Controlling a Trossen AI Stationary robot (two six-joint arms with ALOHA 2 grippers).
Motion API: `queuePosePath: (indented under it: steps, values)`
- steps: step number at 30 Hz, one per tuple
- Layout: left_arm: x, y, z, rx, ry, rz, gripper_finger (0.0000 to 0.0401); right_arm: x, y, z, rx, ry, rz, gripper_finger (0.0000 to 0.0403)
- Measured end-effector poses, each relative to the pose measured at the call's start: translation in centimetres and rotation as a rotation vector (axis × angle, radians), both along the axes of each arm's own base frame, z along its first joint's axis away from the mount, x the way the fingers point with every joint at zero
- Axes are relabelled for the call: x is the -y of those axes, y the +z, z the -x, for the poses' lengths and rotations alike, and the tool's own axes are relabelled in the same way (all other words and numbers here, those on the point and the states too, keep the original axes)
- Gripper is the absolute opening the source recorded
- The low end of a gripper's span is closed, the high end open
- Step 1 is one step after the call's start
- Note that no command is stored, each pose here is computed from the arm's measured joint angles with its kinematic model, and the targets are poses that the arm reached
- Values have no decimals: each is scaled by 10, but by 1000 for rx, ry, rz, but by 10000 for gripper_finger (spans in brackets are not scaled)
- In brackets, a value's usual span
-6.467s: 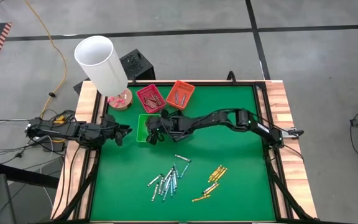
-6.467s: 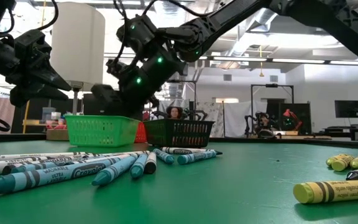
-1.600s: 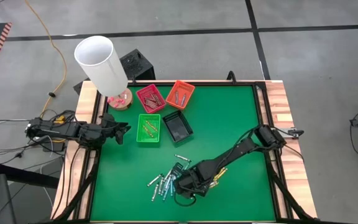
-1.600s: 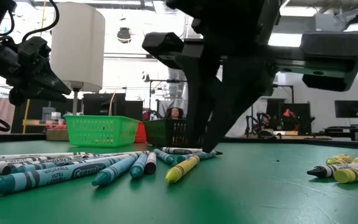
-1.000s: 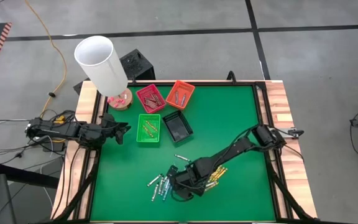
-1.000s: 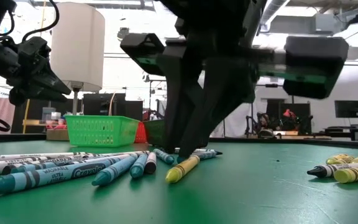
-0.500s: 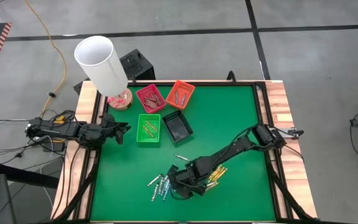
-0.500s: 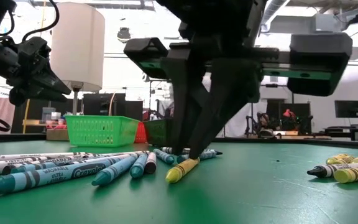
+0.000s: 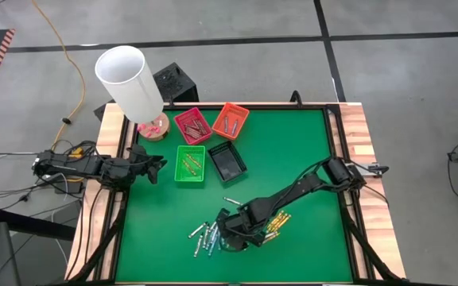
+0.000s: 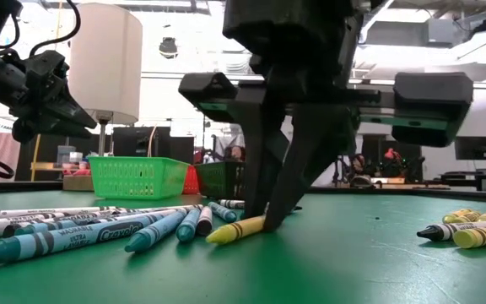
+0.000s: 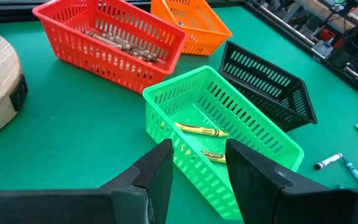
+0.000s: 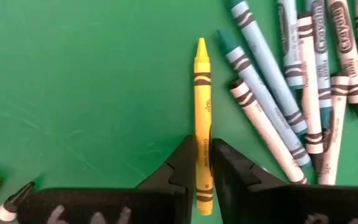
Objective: Sort crayons
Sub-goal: Put the yellow crayon into the green bin
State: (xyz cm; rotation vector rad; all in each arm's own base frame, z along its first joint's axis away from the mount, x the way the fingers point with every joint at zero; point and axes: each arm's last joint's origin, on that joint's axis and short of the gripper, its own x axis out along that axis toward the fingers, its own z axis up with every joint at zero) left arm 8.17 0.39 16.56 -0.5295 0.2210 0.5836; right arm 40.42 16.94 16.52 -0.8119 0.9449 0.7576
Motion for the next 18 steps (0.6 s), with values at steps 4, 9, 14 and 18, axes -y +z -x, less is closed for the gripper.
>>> queuePosePath:
  steps: [4,9,14,18]
  values:
    - [0,0,0,0,3,-1,137,1,-4,1,9,-4,-1,69]
    - [0,0,0,0,3,-1,137,1,-7,3,5,-18,-3,48]
    - [0,0,0,0,4,-2,137,3,-7,2,-14,-106,-38,11]
    - [0,0,0,0,6,-3,137,3,-7,2,-27,-165,-64,6]
